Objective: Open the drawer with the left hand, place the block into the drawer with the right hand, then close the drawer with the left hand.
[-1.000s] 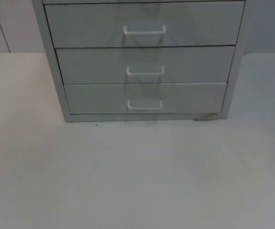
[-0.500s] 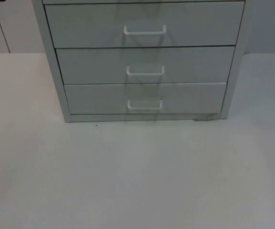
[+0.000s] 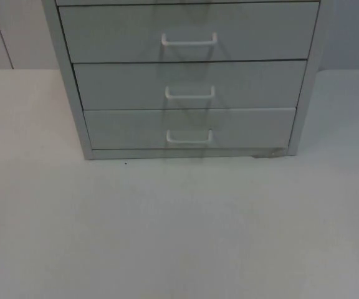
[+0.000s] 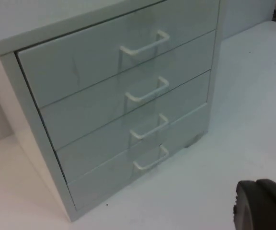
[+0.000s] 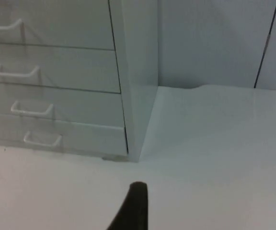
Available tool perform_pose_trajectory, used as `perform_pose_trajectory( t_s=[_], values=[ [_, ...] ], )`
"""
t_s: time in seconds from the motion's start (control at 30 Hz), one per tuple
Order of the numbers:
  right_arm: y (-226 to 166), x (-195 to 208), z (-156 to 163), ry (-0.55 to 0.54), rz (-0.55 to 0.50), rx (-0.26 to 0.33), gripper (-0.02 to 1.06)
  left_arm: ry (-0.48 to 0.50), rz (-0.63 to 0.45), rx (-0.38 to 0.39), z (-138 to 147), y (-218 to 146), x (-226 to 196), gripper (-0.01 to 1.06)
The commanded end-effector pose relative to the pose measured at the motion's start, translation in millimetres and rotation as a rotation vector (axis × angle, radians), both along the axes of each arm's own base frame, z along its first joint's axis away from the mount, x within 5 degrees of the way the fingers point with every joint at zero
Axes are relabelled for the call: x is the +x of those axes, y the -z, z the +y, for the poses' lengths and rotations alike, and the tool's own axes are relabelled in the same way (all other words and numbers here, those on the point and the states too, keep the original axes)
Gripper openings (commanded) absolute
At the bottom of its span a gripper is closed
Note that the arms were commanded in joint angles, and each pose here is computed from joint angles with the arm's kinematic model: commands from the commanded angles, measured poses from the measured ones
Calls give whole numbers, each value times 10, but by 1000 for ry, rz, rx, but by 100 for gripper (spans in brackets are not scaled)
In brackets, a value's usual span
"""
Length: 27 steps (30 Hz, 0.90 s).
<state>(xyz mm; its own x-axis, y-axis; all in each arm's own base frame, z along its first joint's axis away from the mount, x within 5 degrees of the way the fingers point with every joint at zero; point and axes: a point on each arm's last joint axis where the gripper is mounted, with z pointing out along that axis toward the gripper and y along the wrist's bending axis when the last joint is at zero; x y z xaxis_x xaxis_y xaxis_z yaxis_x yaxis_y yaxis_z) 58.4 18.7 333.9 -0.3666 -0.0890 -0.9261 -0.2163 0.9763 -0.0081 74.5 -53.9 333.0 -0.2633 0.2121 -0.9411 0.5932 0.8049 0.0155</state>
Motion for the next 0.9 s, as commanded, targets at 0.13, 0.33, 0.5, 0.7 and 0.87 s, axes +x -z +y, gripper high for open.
perform_pose_trajectory(
  t_s=[0.13, 0.33, 0.5, 0.7, 0.87],
  values=[
    [103, -366, -38, 46, 34, -39, 80, -51, 18, 15, 169, 75, -177, 0],
    [202, -669, -117, 158, 33, -30, 80, -93, 69, 24, 320, 141, -358, 0],
    [277, -838, -134, 186, 33, -29, 80, -115, 66, -6, 448, 174, -534, 0],
    [350, -831, -133, 183, 87, -33, 80, -128, 13, -28, 607, 233, -747, 0],
    [519, -742, -136, 182, 147, -38, 80, -129, 53, -36, 621, 389, -786, 0]
  ],
)
